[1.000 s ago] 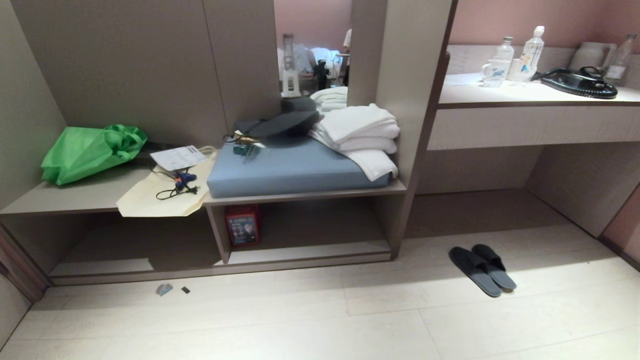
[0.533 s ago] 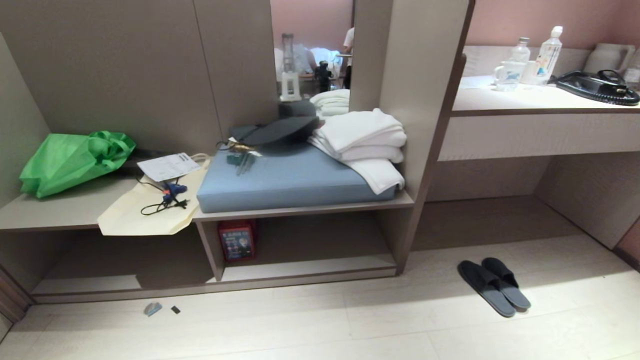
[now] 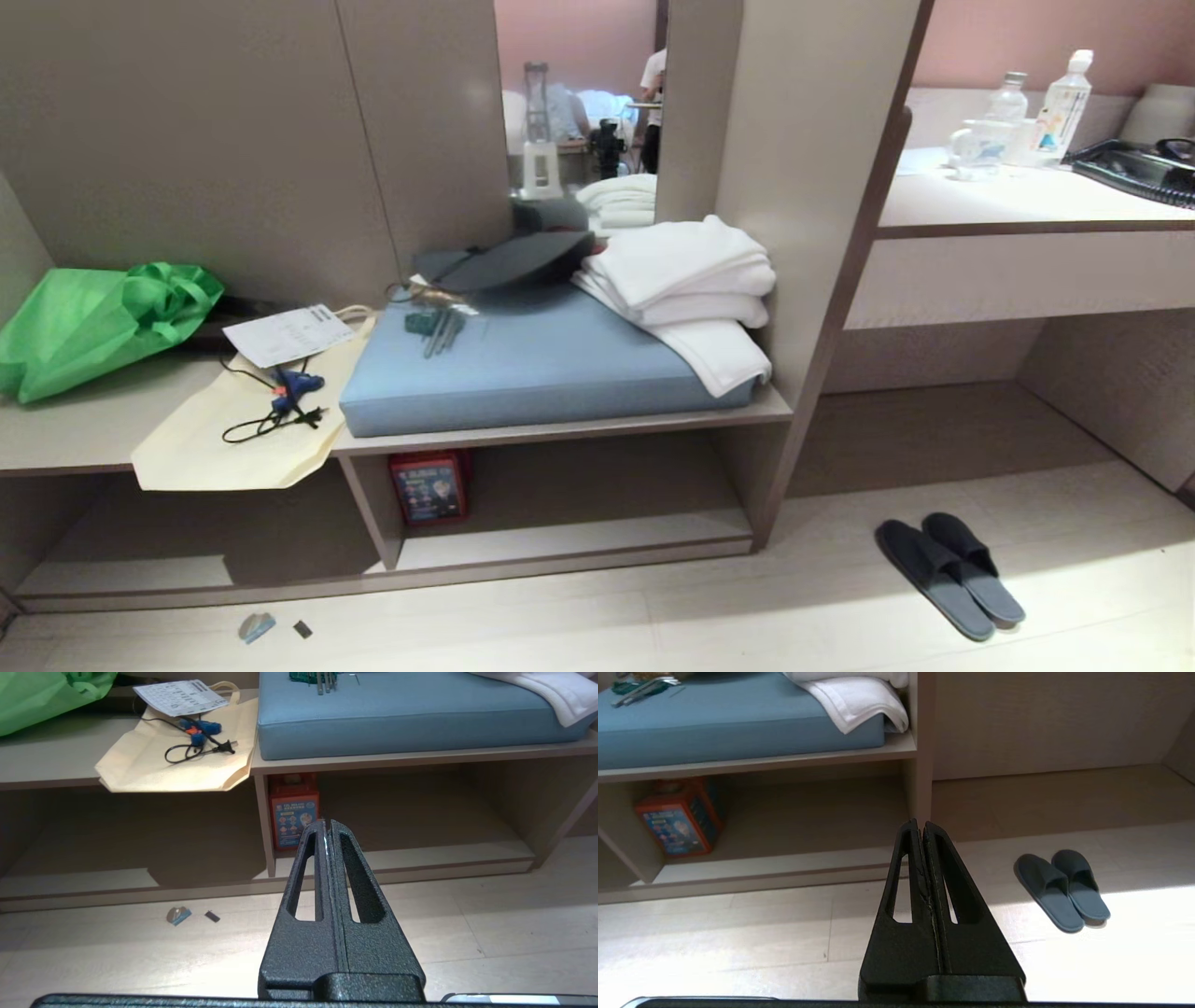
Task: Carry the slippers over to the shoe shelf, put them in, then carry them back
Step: Pick up the slippers on the floor
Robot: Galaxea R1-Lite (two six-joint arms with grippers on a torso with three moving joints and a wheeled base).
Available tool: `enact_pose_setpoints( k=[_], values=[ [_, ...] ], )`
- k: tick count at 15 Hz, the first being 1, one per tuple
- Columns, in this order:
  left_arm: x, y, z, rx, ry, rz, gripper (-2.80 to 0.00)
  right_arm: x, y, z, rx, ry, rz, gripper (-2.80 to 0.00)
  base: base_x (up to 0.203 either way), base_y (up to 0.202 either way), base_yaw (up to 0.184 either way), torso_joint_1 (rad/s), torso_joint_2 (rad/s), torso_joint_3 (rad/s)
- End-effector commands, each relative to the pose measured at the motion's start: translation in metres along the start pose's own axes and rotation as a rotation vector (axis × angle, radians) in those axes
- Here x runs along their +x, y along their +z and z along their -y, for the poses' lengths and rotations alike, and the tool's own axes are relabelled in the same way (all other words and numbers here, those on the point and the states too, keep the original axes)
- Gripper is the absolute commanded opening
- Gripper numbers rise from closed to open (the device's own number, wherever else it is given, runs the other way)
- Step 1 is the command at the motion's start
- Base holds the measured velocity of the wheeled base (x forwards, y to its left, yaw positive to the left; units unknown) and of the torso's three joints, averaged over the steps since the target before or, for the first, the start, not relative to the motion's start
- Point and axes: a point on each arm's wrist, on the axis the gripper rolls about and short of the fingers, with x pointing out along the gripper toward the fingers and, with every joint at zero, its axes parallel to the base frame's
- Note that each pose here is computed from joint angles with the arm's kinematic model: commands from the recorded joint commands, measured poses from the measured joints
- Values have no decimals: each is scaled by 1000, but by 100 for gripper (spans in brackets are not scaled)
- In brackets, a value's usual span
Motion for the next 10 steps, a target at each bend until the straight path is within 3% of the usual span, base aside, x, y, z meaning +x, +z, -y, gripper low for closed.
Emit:
enact_pose_setpoints(
  k=[1,5,10],
  values=[
    [0,0,0,-1,0,-1,-280,0,0,0,0,0,-1,-280,195,0,-1,5,-4,7],
    [0,0,0,-1,0,-1,-280,0,0,0,0,0,-1,-280,183,0,0,3,3,2],
    [0,0,0,-1,0,-1,-280,0,0,0,0,0,-1,-280,12,0,0,3,0,0]
  ],
)
